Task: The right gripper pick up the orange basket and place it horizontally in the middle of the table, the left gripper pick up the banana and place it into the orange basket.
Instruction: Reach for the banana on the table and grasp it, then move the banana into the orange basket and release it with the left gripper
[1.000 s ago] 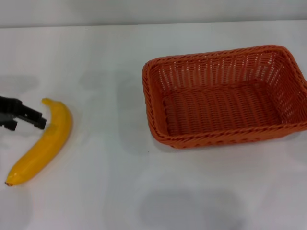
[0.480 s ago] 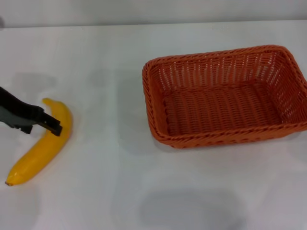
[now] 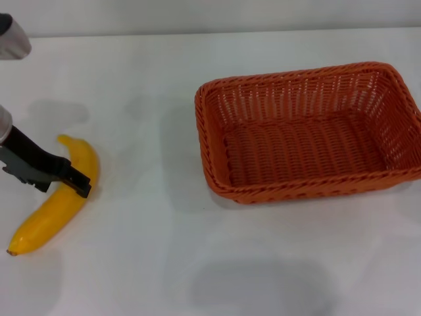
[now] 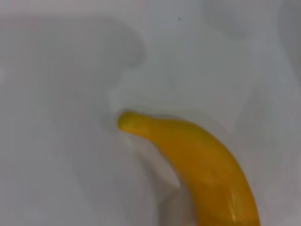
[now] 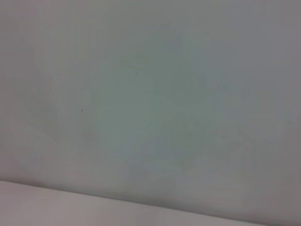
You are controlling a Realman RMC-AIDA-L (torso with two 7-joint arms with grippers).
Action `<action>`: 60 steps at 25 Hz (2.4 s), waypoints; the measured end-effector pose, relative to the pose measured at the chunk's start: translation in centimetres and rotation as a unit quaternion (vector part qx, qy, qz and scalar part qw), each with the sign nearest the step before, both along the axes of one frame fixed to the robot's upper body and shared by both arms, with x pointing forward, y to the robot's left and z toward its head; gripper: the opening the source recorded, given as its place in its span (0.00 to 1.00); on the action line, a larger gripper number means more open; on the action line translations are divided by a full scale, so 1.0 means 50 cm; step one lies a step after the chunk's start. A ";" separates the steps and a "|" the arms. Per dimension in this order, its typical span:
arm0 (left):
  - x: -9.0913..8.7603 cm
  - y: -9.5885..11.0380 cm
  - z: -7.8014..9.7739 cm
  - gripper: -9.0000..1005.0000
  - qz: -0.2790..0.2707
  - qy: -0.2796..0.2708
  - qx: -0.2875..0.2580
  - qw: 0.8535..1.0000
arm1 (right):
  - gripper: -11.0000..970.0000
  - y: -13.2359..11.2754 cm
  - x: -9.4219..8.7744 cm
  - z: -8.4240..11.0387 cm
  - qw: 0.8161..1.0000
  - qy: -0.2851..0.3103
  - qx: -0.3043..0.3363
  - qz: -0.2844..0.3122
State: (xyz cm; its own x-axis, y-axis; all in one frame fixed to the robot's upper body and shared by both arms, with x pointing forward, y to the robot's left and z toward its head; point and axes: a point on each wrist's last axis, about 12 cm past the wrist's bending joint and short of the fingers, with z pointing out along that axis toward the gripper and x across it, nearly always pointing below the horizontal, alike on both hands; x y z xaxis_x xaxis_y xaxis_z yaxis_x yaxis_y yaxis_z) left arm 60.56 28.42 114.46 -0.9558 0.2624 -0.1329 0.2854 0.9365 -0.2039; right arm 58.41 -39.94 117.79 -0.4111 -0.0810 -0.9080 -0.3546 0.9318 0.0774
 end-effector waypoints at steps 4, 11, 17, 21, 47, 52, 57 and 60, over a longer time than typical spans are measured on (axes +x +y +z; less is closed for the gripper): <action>0.001 -0.004 -0.016 0.86 0.002 -0.002 -0.001 1.000 | 0.79 0.000 -0.001 -0.007 1.000 0.005 0.004 0.000; 0.002 -0.017 -0.022 0.86 -0.005 -0.010 0.000 1.000 | 0.79 0.001 -0.001 -0.011 1.000 0.009 0.006 0.000; 0.005 -0.025 -0.022 0.72 -0.008 -0.012 -0.002 1.000 | 0.79 -0.001 -0.003 -0.013 1.000 0.011 0.008 0.000; 0.011 -0.030 -0.016 0.59 -0.009 -0.020 -0.005 1.000 | 0.79 -0.001 -0.005 -0.013 1.000 0.011 0.008 0.000; 0.095 -0.387 0.294 0.50 -0.313 -0.168 0.000 0.935 | 0.79 0.002 -0.004 0.002 1.000 -0.019 0.022 0.009; 0.072 -0.458 0.277 0.50 -0.366 -0.181 -0.010 0.913 | 0.79 0.000 -0.010 -0.012 0.999 -0.019 0.035 0.008; 0.058 -0.502 0.272 0.50 -0.400 -0.203 -0.024 0.893 | 0.79 0.001 -0.012 -0.027 0.999 -0.016 0.046 0.009; 0.051 -0.519 0.269 0.50 -0.417 -0.210 -0.039 0.883 | 0.79 0.006 -0.009 -0.034 0.999 -0.015 0.050 0.011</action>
State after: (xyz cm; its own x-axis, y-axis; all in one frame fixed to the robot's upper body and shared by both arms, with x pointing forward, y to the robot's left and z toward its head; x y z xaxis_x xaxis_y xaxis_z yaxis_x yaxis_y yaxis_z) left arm 63.13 2.48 127.91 -0.2951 0.8267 -0.4791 0.9357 0.3516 0.0303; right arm 57.98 -39.65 116.08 -0.3831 0.0016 -0.9237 -0.3780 0.9122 0.1584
